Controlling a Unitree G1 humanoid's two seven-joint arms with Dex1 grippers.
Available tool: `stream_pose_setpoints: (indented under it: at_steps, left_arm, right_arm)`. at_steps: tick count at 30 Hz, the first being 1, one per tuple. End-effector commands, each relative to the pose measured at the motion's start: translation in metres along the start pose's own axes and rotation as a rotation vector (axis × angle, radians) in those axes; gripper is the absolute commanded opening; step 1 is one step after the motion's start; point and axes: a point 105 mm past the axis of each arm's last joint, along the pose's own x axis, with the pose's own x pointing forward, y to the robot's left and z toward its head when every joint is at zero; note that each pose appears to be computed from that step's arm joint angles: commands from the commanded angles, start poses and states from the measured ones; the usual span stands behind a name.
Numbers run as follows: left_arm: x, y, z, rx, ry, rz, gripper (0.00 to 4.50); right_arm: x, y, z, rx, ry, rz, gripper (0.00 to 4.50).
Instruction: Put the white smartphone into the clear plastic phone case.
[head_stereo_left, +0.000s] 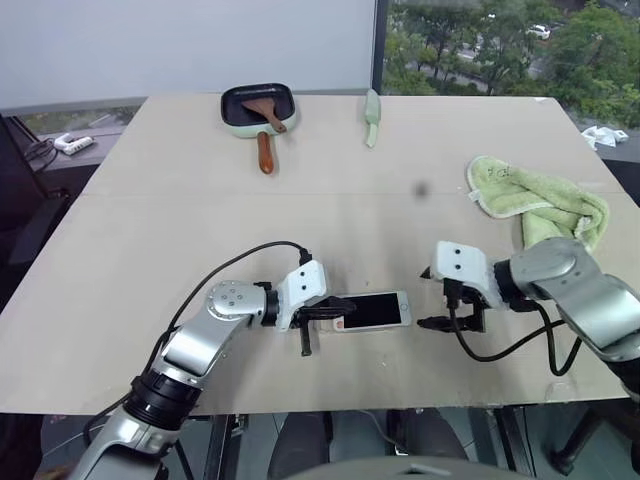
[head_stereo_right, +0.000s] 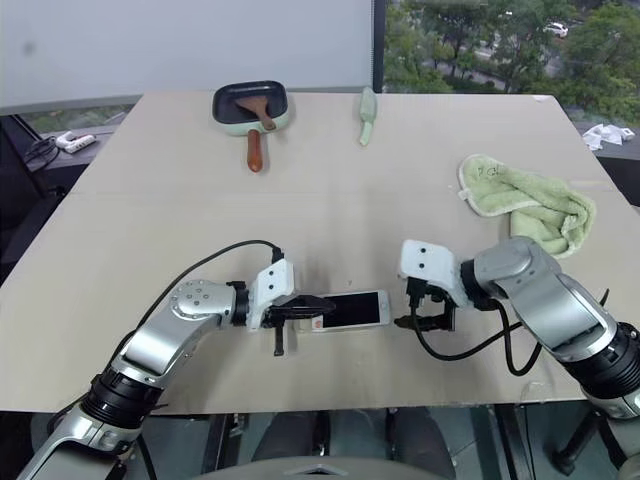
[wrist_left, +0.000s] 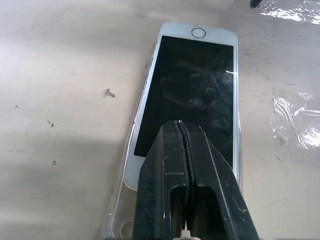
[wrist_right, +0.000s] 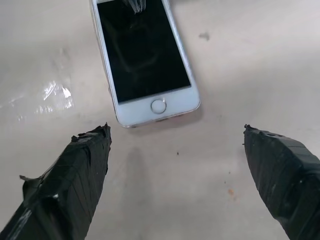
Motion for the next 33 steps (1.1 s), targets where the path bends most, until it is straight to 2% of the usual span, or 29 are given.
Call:
stream_pose_setpoints:
  at_steps: [1,2,4,6,11,13,17,22,28,33]
  left_arm:
    - [-0.003,-0.001,-0.007,-0.067,-0.012,0.03,0.0]
    - [-0.006,0.001,0.004,-0.058,-0.052,0.042,0.0]
    - [-0.015,0.0,0.018,-0.047,-0.102,0.052,0.0]
    - [-0.023,-0.001,0.026,-0.045,-0.126,0.059,0.0]
    - [-0.06,0.002,0.041,-0.086,-0.189,0.125,0.0]
    - [-0.075,0.004,0.036,-0.13,-0.179,0.163,0.0]
    - [-0.098,0.0,0.004,-0.188,-0.054,0.21,0.0]
    - [-0.095,-0.006,-0.028,-0.254,0.001,0.219,0.0]
    - [-0.071,-0.008,-0.034,-0.259,0.006,0.169,0.0]
    - [-0.052,-0.004,-0.026,-0.222,-0.003,0.128,0.0]
  right_arm:
    - [-0.008,-0.007,0.006,0.002,-0.082,-0.056,4.47]
    - [-0.008,-0.009,0.002,0.003,-0.079,-0.067,4.47]
    - [-0.007,-0.011,0.0,0.011,-0.101,-0.079,3.6]
    - [-0.005,-0.009,-0.002,0.027,-0.114,-0.059,2.49]
    - [0.0,-0.004,-0.005,0.013,-0.102,-0.019,0.08]
    - [0.003,-0.003,-0.007,0.008,-0.09,-0.009,0.03]
    - [0.008,-0.005,-0.016,-0.026,-0.028,-0.009,0.03]
    - [0.013,-0.004,-0.025,-0.059,0.04,0.002,0.03]
    - [0.011,-0.006,-0.024,-0.088,0.067,-0.003,0.03]
    - [0.014,-0.002,-0.015,-0.117,0.071,0.015,0.03]
